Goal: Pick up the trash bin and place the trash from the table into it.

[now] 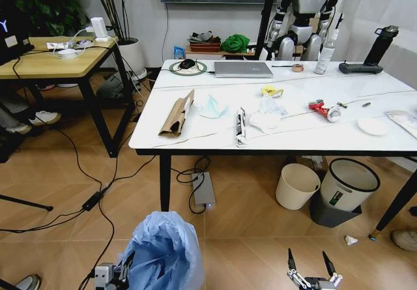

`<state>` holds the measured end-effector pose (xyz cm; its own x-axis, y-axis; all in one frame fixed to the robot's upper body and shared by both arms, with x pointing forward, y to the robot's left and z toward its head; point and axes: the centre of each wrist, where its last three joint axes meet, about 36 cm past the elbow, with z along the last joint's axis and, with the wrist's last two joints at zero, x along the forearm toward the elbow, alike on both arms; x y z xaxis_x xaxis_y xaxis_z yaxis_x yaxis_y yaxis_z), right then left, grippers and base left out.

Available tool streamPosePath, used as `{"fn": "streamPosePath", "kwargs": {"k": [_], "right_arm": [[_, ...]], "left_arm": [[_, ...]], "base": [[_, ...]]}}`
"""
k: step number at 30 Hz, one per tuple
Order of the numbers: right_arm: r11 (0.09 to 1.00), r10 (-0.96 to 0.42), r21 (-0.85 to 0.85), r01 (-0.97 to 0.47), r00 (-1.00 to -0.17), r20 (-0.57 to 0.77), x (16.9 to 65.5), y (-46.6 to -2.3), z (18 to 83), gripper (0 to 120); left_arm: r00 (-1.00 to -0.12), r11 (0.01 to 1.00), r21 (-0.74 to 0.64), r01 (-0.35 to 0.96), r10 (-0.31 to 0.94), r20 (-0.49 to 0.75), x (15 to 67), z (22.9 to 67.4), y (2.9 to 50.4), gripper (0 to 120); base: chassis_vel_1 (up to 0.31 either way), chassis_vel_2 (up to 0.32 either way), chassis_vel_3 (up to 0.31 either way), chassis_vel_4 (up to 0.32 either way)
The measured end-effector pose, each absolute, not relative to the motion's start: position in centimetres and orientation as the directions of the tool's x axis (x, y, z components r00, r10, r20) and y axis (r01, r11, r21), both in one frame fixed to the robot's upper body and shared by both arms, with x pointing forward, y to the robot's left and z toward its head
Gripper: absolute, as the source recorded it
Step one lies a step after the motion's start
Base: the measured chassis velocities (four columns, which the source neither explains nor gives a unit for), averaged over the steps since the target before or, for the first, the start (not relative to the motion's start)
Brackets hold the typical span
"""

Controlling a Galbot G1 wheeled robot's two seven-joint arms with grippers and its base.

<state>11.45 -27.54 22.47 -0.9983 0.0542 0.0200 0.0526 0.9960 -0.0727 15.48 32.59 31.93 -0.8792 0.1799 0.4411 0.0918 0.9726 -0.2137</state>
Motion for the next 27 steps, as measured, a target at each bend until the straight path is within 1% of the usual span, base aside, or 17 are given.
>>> {"fn": "streamPosePath", "kwargs": {"k": [4,16,27], "right_arm": [[0.996,0.055,-0.072,0.055,-0.998,0.009,11.6,-27.6,22.8,100],[0.995,0.053,-0.081,0.057,-0.997,-0.060,12.9,-27.9,26.8,100],[0.997,0.034,-0.067,0.043,-0.991,-0.129,13.9,-27.1,32.4,100]], "left_arm": [[-0.881,0.973,-0.212,0.091,0.178,0.439,15.5,32.1,32.6,0],[-0.881,0.974,-0.208,0.091,0.176,0.440,15.4,32.2,32.7,0],[-0.881,0.974,-0.208,0.092,0.177,0.438,15.5,32.3,32.6,0]], "base": [[0.000,0.000,0.000,0.000],[0.000,0.000,0.000,0.000],[0.000,0.000,0.000,0.000]]}}
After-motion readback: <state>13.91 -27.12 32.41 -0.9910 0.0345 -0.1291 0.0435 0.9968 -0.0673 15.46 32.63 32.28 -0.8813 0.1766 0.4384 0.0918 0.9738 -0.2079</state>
